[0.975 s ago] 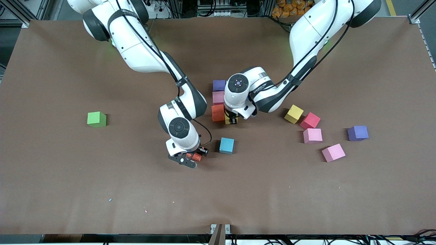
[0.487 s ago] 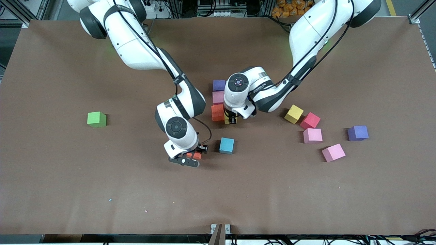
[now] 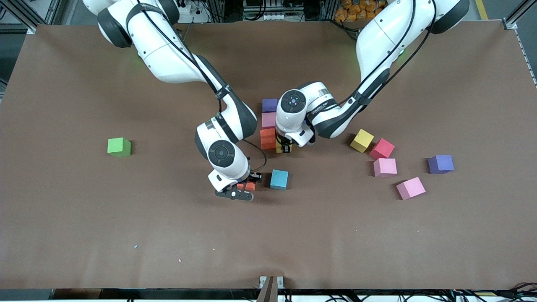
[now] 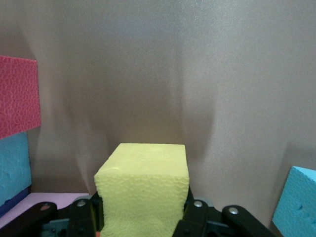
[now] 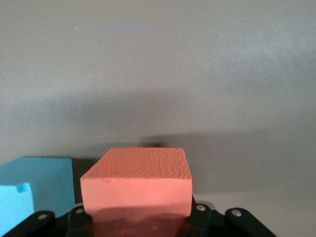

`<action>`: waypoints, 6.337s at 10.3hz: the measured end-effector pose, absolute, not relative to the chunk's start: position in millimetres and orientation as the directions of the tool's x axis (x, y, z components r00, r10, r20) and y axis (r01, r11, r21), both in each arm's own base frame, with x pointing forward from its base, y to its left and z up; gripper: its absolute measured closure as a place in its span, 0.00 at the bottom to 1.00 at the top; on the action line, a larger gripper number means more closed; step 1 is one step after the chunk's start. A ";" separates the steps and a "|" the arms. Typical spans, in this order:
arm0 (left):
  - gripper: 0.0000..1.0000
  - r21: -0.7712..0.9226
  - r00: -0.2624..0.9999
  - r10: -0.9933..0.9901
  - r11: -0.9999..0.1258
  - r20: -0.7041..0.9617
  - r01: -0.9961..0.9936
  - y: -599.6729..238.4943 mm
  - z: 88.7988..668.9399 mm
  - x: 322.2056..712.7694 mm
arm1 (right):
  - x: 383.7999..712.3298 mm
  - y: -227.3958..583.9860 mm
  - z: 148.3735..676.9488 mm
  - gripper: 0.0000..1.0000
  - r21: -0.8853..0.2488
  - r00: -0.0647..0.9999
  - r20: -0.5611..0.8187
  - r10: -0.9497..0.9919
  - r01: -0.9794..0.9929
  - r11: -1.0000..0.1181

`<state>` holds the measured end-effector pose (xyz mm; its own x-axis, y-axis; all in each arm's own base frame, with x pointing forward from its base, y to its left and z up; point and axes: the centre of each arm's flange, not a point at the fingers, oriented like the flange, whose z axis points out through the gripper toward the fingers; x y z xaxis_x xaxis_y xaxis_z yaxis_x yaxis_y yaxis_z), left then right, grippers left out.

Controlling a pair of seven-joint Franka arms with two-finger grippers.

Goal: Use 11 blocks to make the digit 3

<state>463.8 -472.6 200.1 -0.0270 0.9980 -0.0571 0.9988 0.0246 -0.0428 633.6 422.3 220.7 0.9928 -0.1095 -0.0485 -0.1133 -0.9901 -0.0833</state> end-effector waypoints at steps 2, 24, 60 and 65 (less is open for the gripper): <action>0.34 -0.046 -0.024 0.998 0.022 -0.054 0.999 -472.0 198.3 462.3 | 634.2 419.5 218.8 0.42 -0.082 0.997 -0.049 -0.065 -0.069 -0.994; 0.00 -0.059 0.190 0.982 -0.188 0.016 0.980 -388.9 298.8 513.4 | 595.6 463.9 208.7 0.42 -0.094 0.996 -0.088 -0.015 -0.024 -0.995; 0.41 -0.216 0.527 0.840 -0.543 -0.132 0.811 -158.0 203.3 520.7 | 520.4 503.7 186.5 0.42 -0.102 0.999 -0.029 -0.019 -0.022 -0.995; 0.46 -0.185 0.472 0.872 -0.489 -0.127 0.853 -149.8 215.5 540.2 | 520.2 503.7 186.2 0.32 -0.102 0.999 -0.029 -0.021 -0.024 -0.995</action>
<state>540.2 -149.8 215.5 0.4722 0.8723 -0.1273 0.8528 -0.4885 -0.1846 520.2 503.7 186.2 0.9994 -0.0210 -0.0292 -0.0239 -0.9945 -0.1016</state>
